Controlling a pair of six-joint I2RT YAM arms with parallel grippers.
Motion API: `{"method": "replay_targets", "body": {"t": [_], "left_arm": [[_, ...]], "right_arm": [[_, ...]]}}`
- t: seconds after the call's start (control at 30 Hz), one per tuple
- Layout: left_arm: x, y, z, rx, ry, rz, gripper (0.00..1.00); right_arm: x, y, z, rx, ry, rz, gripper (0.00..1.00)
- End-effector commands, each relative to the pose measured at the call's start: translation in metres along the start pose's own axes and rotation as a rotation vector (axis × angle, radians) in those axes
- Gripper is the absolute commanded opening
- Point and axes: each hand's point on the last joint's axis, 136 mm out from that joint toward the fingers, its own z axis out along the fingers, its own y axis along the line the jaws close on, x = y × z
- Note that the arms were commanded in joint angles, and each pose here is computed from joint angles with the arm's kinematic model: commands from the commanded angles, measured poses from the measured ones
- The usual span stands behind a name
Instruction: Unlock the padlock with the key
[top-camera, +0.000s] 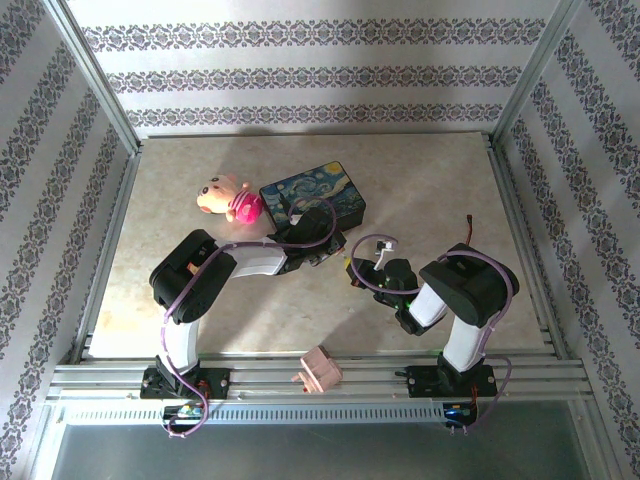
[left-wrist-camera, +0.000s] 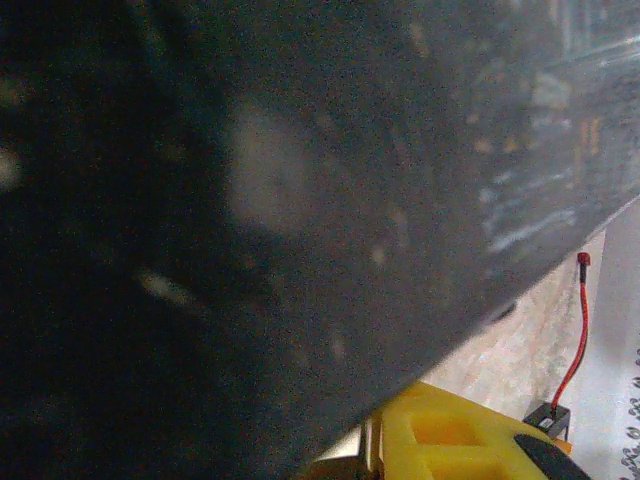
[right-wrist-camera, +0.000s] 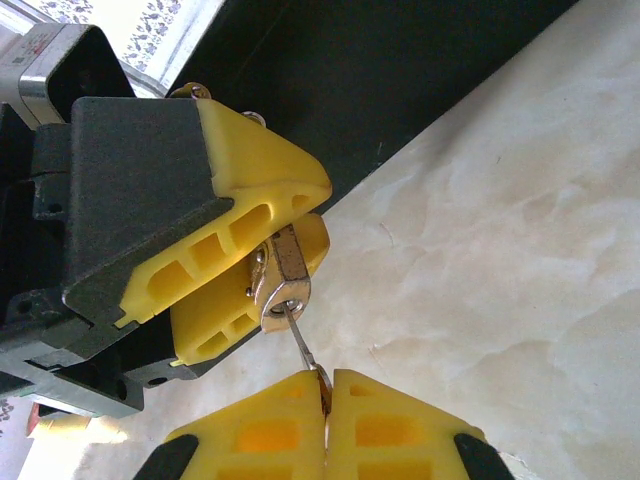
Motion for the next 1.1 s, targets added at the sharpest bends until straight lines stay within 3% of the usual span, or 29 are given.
{"method": "replay_targets", "body": {"t": [0.0, 0.47, 1.07], "left_arm": [[0.008, 0.007, 0.010, 0.009, 0.060, -0.079, 0.25], [0.011, 0.001, 0.013, 0.018, 0.073, -0.071, 0.25], [0.018, 0.001, 0.011, 0.014, 0.087, -0.059, 0.25]], "right_arm": [[-0.006, 0.016, 0.004, -0.055, -0.026, 0.002, 0.00], [-0.005, 0.018, 0.006, -0.056, -0.026, 0.012, 0.00], [-0.021, 0.017, -0.001, -0.009, -0.131, 0.096, 0.00]]}}
